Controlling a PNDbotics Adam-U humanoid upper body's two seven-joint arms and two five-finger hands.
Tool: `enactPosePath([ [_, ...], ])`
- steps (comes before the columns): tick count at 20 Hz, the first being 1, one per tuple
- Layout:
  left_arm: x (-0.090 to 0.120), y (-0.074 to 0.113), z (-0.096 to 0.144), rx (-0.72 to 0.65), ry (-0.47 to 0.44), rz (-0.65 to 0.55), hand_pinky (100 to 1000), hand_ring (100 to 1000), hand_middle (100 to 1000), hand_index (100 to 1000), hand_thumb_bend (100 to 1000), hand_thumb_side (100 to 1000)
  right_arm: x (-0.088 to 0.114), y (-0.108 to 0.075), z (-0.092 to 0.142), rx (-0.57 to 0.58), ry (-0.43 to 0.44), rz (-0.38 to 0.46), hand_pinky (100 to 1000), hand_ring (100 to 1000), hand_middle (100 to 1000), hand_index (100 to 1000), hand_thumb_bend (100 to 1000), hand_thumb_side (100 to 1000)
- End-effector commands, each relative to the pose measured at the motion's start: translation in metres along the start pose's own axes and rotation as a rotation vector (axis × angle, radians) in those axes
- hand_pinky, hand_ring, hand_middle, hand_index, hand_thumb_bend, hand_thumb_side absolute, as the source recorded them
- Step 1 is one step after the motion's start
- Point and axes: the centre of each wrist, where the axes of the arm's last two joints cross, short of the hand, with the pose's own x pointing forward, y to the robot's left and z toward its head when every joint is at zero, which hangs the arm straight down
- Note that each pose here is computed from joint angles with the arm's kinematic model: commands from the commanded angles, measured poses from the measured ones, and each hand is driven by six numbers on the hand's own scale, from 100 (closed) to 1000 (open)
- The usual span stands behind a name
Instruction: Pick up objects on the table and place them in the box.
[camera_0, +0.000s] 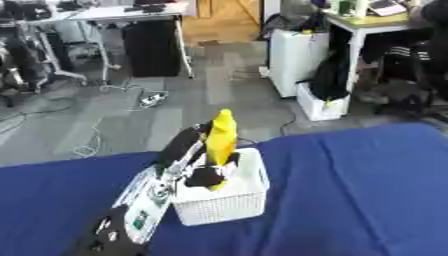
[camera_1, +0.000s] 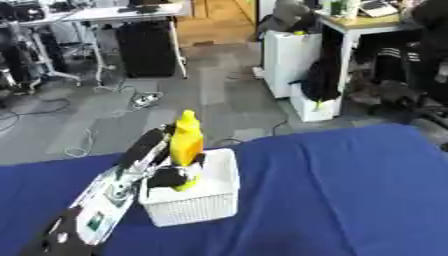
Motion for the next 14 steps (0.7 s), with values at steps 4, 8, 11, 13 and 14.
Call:
enactPosePath([
  [4,-0.008,-0.001,-0.003,0.017,0.027,-0.079,100,100,100,289,100,381,0.003,-0.005,-0.010,0.020,-0.031,0.010,585,572,639,733,100,873],
  [8,-0.015,-0.006,0.000,0.018,0.058,-0.101,100,100,100,291,100,377,0.003,-0.004,-0.011,0.019,-0.033,0.008,585,572,639,733,100,873],
  [11,-0.019,-0.009,0.001,0.020,0.077,-0.113,100,100,100,291,100,375,0.003,-0.004,-0.011,0.019,-0.034,0.006,585,573,639,733,100,873],
  [13,-0.020,-0.009,0.001,0.025,0.081,-0.119,100,100,100,291,100,373,0.003,-0.004,-0.011,0.019,-0.034,0.006,585,573,640,733,100,873],
  [14,-0.020,-0.008,0.001,0.029,0.081,-0.122,100,100,100,292,100,372,0.003,-0.004,-0.011,0.019,-0.034,0.006,585,573,639,733,100,873],
])
